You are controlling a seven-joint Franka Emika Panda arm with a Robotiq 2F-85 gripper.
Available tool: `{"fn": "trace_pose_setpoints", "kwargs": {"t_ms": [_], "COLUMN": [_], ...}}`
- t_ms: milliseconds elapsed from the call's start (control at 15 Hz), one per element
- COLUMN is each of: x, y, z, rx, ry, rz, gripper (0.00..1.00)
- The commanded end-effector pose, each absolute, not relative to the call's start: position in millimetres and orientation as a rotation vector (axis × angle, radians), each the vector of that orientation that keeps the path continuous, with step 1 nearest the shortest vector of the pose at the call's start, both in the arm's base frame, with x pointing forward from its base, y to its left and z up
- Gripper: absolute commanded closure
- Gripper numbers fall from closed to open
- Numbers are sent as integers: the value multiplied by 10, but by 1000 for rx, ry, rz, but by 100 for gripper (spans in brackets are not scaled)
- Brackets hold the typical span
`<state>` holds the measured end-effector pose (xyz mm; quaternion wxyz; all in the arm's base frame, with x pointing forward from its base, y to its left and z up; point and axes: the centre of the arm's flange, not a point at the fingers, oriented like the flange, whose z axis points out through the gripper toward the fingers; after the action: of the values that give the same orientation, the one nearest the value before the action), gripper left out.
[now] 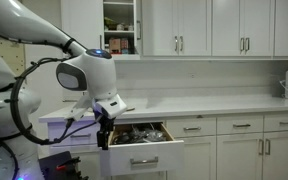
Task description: Close the top right drawer of the kitchen unit
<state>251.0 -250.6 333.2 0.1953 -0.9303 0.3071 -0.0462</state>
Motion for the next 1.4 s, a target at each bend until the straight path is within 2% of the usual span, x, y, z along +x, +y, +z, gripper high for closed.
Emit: {"fn": "trace_pose_setpoints", "kwargs": {"t_ms": [0, 667, 1333], "x": [2508, 2278, 2763], "y": [-2720, -3055, -2699], "z": [3234, 2805, 2381], "rx": [-2577, -2449, -2373], "ry": [847, 638, 531], "rz": [-165, -357, -486], "gripper": [0, 0, 0]}}
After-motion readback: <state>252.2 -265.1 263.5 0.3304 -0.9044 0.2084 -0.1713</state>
